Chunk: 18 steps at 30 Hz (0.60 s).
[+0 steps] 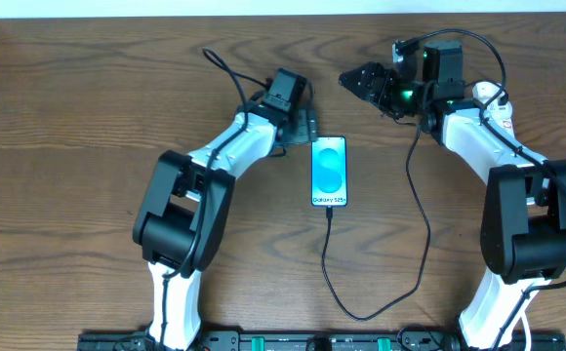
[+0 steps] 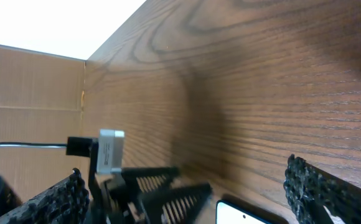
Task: Plug charger to phone and switch on socket
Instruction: 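Open the left gripper and lift it off the phone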
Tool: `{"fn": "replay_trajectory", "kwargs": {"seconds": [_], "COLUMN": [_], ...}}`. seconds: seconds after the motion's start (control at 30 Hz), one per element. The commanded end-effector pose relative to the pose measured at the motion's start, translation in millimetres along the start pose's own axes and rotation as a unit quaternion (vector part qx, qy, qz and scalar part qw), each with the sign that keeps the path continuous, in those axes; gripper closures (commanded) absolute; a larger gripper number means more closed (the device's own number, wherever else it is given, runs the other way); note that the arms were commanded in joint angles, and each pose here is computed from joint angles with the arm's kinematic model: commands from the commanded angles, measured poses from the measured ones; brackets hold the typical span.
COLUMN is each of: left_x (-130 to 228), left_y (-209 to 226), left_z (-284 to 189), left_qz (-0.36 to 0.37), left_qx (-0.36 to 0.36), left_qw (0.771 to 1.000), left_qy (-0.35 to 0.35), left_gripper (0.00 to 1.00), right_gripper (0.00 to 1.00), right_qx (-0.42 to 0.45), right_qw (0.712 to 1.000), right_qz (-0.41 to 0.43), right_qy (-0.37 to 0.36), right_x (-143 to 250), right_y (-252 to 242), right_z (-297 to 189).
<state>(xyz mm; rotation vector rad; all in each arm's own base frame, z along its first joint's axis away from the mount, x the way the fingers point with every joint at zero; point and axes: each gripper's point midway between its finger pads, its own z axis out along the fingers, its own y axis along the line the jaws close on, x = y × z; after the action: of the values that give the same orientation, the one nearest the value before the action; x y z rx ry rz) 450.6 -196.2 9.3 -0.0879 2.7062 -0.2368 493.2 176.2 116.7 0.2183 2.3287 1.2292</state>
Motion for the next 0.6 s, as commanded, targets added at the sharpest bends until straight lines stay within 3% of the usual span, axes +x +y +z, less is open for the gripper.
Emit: {"fn": "replay_trajectory", "kwargs": {"seconds": [0.0, 0.27, 0.57], "left_x": [-19.6, -87.5, -77.6], "left_y": [61.5, 79.6, 81.2], "left_z": [-18.4, -143.8, -260.1], "left_qz": [0.035, 0.003, -0.007], "left_qx": [-0.117, -0.113, -0.092], "left_qw": [0.992, 0.978, 0.968], "left_qy": [-0.043, -0.175, -0.233], "left_gripper": [0.11, 0.11, 0.11], "right_gripper": [0.01, 0.01, 0.01], "right_qx": [-0.006, -0.006, 0.002], "right_qw": [1.0, 1.0, 1.0], "right_qz": [-0.015, -0.015, -0.003], "right_qy": [-0.002, -0.002, 0.008], "right_x": [-3.8, -3.8, 1.7], "right_y": [5.6, 5.6, 1.0], "right_z": [-3.4, -3.4, -3.3]}}
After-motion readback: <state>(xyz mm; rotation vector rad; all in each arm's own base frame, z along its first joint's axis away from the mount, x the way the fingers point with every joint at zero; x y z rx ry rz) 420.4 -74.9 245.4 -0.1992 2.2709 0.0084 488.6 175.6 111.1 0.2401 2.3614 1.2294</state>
